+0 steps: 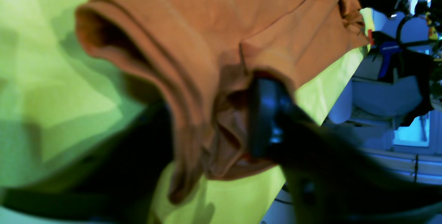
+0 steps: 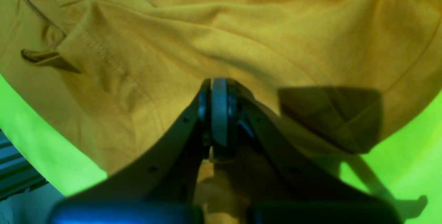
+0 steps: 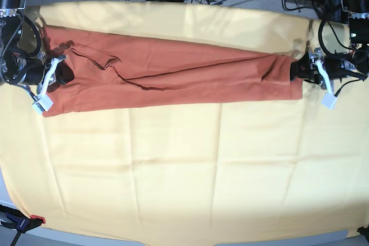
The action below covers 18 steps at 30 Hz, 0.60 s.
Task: Fold the T-shirt properly
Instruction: 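Release the shirt with both grippers and regrasp the folded strip ends, then fold the strip end with the left gripper over toward the right gripper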
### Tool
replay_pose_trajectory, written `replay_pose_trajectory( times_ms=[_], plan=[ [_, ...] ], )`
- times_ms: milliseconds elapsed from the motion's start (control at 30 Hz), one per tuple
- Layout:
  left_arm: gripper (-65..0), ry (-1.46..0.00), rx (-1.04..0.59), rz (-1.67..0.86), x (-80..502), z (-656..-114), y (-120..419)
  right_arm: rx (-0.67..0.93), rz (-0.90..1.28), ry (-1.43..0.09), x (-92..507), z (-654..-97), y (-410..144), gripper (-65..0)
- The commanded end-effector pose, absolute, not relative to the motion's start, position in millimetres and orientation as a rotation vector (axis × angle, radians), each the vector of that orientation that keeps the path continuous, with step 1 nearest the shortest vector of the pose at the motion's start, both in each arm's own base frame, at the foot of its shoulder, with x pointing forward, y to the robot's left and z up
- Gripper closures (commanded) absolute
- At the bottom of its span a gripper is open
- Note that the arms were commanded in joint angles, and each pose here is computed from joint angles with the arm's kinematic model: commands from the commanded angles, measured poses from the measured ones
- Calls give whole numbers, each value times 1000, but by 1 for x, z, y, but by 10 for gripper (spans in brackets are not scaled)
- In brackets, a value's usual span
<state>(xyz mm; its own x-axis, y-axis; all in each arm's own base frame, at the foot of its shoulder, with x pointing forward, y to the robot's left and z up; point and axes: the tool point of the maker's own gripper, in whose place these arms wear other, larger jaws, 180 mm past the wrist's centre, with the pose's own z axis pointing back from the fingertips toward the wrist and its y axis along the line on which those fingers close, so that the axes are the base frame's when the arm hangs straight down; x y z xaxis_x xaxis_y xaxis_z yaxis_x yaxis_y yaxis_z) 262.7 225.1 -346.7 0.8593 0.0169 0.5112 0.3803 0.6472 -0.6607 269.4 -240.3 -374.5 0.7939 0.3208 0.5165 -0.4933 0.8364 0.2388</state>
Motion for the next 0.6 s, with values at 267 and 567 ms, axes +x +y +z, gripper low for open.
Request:
replay_pose_trajectory(
  times_ms=[267, 567],
  plan=[
    [0, -592, -836, -224, 291, -316, 234, 346, 457, -502, 276, -365, -250, 0],
    [0, -606, -824, -288, 299, -293, 221, 346, 456, -506, 277, -365, -250, 0]
  ],
)
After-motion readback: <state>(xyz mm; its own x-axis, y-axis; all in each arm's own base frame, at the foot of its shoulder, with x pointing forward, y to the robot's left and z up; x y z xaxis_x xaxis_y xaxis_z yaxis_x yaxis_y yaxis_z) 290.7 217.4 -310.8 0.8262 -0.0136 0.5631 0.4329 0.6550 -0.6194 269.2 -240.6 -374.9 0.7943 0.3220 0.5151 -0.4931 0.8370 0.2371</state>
